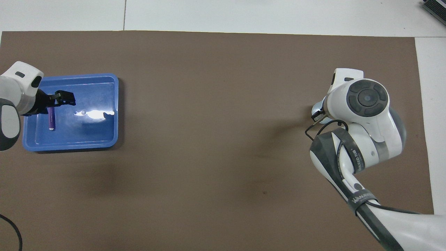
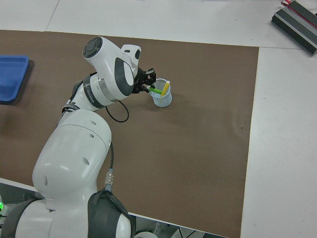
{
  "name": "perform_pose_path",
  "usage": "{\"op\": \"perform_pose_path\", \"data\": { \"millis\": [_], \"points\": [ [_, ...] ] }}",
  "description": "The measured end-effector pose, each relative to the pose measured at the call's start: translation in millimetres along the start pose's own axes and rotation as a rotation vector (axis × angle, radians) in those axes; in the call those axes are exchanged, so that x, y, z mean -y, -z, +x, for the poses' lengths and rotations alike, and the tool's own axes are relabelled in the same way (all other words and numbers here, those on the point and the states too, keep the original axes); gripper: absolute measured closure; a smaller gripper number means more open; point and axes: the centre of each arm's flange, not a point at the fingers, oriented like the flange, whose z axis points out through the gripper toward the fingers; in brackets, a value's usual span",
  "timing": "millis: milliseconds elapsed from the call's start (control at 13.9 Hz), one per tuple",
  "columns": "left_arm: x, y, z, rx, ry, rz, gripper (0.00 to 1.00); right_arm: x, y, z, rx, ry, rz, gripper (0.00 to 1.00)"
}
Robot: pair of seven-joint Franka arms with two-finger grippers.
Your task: Right arm passes pens to left for tray arrangement
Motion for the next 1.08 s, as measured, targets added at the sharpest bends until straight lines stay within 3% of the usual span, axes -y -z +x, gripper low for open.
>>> {"op": "perform_pose_path", "data": {
  "millis": [433, 649, 1082],
  "points": [
    [-0.1, -0.1, -0.1, 0.001, 0.003, 0.0, 0.0, 0.0, -0.1, 0.0, 0.0, 0.0, 0.0, 0.73],
    [-0.3, -1.4, -2.2, 0.019, 0.002, 0.003, 0.0, -0.2, 0.4, 0.5, -0.005, 0.0, -0.001, 0.6],
    [-0.9, -0.4, -4.0, 0.033, 0.001, 0.006, 0.0, 4.5, 1.3, 3.4, -0.01, 0.009, -0.001, 0.58]
  ]
}}
